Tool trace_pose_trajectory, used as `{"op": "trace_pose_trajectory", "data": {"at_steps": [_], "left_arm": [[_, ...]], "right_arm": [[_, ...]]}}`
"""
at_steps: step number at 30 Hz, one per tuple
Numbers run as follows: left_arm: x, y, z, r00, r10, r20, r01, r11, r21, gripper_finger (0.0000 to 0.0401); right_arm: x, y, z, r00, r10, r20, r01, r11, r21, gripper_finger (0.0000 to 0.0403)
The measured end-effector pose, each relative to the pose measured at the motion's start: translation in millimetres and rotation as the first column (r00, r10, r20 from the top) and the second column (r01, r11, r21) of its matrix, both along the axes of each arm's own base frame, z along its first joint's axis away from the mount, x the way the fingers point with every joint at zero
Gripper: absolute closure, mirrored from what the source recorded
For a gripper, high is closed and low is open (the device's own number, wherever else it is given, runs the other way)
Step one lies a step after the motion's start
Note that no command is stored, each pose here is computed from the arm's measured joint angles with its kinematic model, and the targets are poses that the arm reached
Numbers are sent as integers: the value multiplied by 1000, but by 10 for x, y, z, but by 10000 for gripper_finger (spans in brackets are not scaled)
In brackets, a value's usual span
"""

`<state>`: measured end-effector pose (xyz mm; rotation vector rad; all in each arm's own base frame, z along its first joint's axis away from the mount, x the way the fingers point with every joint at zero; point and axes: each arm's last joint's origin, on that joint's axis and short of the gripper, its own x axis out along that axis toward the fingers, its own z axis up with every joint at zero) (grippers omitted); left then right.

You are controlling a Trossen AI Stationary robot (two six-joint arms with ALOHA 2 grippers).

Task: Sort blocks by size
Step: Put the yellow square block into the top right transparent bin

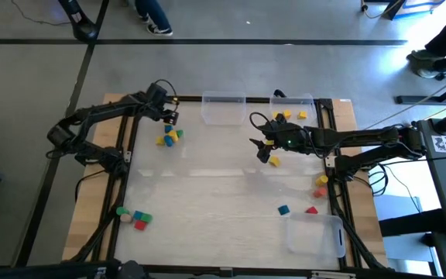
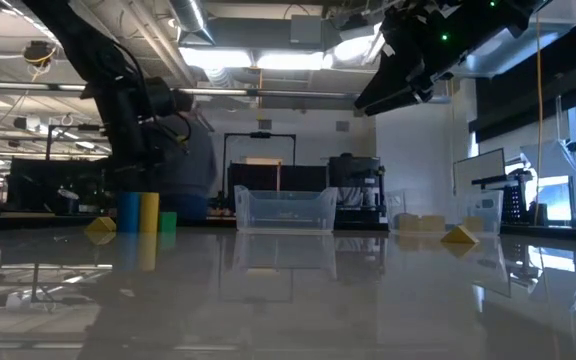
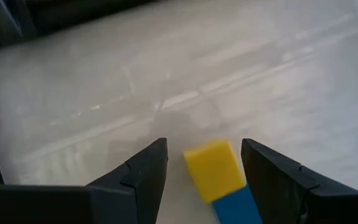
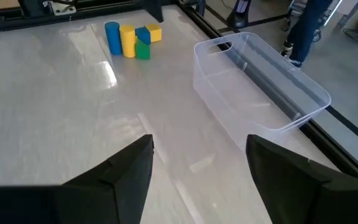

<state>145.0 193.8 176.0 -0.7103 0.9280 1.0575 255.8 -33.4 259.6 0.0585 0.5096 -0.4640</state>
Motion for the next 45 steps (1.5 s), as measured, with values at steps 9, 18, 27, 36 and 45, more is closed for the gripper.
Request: {"op": "trace_pose_trajectory", "data": {"at_steps": [9, 18, 27, 36, 45], "left_arm": [[57, -69, -9, 1000, 29, -5, -29, 999, -16, 207], [83, -44, -109, 999, 44, -31, -45, 998, -44, 207], [137, 21, -299, 997, 28, -70, -33, 996, -78, 207], [147, 37, -369, 995, 1, -98, -10, 996, -88, 255], [139, 23, -254, 994, -64, -87, 61, 997, -43, 283]], "right_arm": [[1, 0, 1, 1000, 0, 2, 0, 1000, 0, 149], [1, 0, 1, 1000, 0, 1, 0, 1000, 0, 149], [0, 0, 0, 1000, 0, -1, 0, 1000, 0, 149], [0, 0, 1, 1000, 0, 0, 0, 1000, -1, 149], [0, -1, 1, 1000, 0, -1, 0, 1000, -1, 149]]}}
